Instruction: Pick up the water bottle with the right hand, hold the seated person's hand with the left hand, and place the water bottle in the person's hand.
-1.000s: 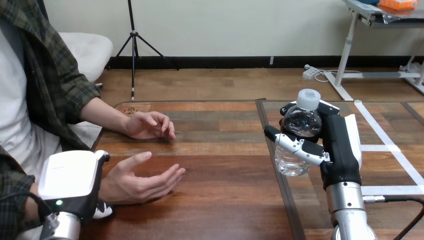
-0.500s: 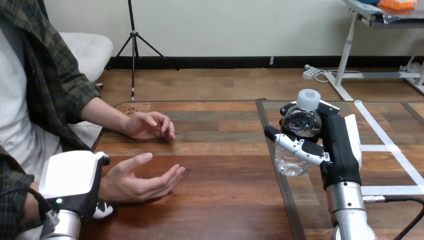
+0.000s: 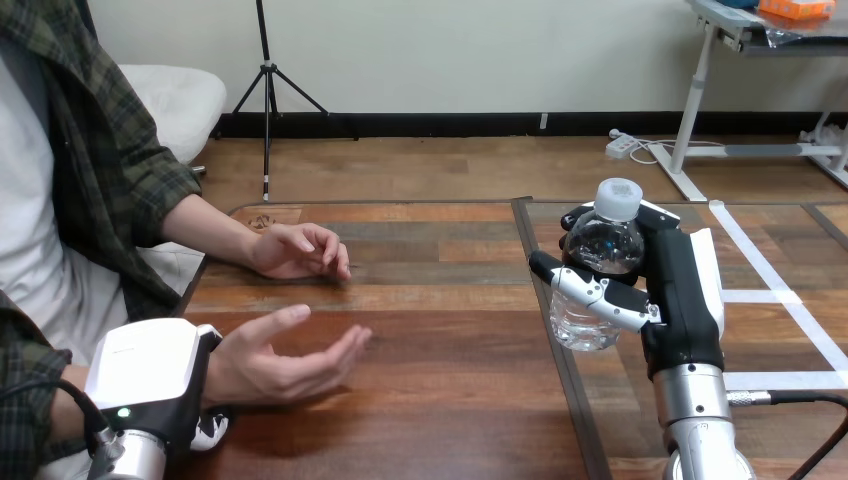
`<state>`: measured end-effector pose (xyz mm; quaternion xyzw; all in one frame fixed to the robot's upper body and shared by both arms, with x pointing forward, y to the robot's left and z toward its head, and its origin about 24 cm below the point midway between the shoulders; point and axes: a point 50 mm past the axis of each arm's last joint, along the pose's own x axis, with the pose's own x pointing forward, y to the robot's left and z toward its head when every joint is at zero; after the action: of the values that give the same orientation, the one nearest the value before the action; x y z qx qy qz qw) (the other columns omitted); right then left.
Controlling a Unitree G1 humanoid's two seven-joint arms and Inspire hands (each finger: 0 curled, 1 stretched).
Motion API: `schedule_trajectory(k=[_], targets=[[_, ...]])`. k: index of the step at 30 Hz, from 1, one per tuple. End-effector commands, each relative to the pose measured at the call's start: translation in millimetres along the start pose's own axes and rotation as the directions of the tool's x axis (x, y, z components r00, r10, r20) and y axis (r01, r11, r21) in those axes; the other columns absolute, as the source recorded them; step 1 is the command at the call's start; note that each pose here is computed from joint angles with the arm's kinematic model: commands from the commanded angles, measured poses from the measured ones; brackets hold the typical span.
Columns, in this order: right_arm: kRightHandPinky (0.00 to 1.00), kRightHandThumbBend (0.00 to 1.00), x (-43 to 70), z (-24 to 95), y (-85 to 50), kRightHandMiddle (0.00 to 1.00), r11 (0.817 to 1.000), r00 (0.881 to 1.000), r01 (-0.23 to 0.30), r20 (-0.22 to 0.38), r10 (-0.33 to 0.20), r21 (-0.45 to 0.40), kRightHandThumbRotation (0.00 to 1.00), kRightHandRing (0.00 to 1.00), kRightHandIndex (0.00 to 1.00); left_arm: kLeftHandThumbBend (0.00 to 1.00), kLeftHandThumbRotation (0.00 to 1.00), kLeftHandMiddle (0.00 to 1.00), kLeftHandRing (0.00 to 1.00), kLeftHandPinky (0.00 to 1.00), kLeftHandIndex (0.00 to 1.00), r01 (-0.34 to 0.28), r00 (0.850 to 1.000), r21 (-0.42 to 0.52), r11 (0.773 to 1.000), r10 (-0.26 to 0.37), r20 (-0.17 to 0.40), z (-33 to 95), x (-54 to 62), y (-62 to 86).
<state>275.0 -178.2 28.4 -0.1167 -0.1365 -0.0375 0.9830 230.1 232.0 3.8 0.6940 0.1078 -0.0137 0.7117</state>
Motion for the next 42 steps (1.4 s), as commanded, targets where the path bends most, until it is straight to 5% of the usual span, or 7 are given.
schedule_trajectory(k=[1,32,42], targets=[[0.34,0.70,24.0,28.6,-8.9,0.46,0.999,0.989,0.033,0.144,-0.033,0.005,0.00,0.39,0.48,0.87,0.00,0.71,0.68,0.62,0.70,0.018,1.000,0.015,1.000,-0.018,0.004,0.0,5.2,-1.7],[0.34,0.71,26.5,29.0,-9.4,0.46,0.999,0.989,0.036,0.144,-0.038,0.018,0.00,0.40,0.48,0.85,0.00,0.62,0.60,0.55,0.63,0.017,1.000,-0.016,1.000,-0.018,-0.008,2.0,6.1,-1.5],[0.35,0.70,26.0,29.2,-9.6,0.46,0.999,0.989,0.039,0.139,-0.042,0.019,0.00,0.41,0.48,0.87,0.00,0.58,0.56,0.51,0.59,-0.033,0.999,-0.070,0.997,0.033,-0.003,1.1,5.1,-2.7]])
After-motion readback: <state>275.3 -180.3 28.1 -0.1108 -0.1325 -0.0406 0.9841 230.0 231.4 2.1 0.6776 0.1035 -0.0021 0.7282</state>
